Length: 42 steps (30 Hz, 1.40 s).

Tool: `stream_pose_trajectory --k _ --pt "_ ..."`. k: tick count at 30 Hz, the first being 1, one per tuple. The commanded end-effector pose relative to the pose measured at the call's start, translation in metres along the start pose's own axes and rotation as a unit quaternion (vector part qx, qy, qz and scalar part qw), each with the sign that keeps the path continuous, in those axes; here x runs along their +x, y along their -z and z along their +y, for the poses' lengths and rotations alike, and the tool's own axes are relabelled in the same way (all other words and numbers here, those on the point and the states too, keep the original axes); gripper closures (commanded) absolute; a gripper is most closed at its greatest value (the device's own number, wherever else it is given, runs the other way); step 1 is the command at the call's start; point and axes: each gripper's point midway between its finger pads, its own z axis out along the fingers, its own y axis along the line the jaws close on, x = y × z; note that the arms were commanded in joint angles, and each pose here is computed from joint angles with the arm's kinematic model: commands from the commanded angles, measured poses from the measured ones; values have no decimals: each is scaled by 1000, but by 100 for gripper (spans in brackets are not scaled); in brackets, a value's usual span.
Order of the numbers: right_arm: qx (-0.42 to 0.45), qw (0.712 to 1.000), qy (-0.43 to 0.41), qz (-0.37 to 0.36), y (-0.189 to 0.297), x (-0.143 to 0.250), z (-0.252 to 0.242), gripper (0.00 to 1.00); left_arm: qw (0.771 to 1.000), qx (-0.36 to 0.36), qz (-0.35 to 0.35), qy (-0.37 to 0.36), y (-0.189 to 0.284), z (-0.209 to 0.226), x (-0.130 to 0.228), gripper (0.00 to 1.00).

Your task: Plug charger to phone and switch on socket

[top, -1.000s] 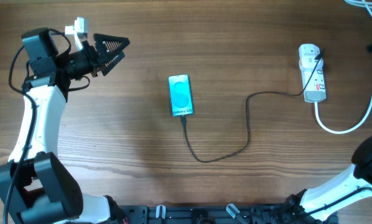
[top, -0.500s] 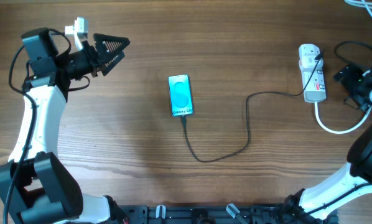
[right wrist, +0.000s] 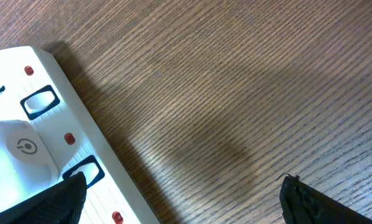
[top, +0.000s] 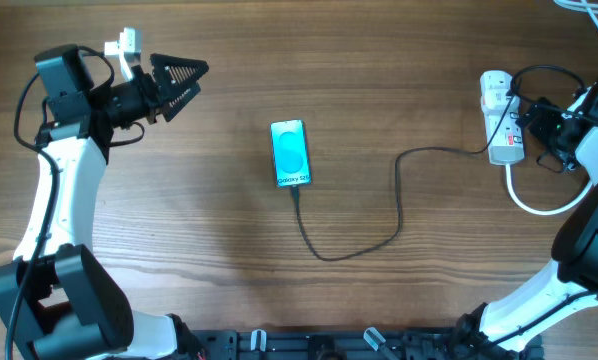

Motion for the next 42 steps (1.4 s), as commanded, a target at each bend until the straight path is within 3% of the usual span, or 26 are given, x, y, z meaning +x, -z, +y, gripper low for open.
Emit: stream_pose_trajectory --k 1,29,42 --pt "6 1000 16 14 -10 11 -2 0 1000 2 -1 -5 1 -3 0 0" --pt "-11 999 51 -2 -26 8 1 0 1000 2 -1 -5 1 -3 0 0" --pt "-52 997 46 38 -39 31 11 0 1000 2 -1 -5 1 -3 0 0"
